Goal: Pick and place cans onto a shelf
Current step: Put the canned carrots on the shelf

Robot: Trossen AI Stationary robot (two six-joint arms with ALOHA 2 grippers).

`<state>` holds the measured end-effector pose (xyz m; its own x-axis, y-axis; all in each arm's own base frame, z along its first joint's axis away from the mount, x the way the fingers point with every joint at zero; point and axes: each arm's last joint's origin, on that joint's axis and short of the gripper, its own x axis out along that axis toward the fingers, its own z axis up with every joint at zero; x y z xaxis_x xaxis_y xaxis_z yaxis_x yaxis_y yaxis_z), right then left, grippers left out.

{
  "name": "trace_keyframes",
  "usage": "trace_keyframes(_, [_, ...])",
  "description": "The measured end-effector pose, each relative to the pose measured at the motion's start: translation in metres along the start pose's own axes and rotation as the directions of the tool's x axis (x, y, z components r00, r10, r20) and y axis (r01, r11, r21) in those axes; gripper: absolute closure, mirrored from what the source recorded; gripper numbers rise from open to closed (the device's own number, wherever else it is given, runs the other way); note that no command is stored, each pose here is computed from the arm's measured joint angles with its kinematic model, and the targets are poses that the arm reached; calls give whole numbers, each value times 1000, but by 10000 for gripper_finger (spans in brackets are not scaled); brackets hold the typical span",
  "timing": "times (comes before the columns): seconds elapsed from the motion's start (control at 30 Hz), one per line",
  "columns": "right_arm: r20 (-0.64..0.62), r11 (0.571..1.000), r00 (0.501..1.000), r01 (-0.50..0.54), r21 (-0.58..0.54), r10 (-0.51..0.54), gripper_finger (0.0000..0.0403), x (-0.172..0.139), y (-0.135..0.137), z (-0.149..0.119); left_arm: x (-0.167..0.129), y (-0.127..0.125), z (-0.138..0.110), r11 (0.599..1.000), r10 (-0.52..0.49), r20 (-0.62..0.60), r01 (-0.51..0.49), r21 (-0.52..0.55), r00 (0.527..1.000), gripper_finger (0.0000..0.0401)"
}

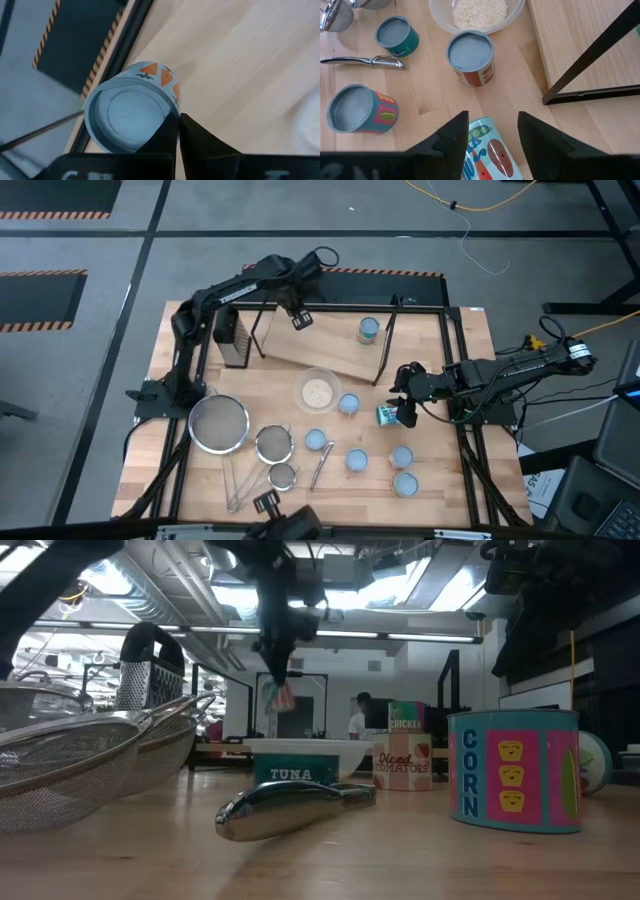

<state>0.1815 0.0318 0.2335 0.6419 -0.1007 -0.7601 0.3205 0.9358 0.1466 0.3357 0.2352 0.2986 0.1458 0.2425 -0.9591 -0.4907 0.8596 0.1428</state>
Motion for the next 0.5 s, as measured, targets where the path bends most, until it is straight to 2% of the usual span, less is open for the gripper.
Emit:
trace_keyframes(0.2, [0,1000,1000,0,0,0,228,0,0,0,33,10,-1,999,41,-137,-42,-7,990,400])
trace_keyframes(0.5, [0,1000,1000,1,-13,-1,228,0,0,0,52,7,2,999,38,-175,-38,3,984,400])
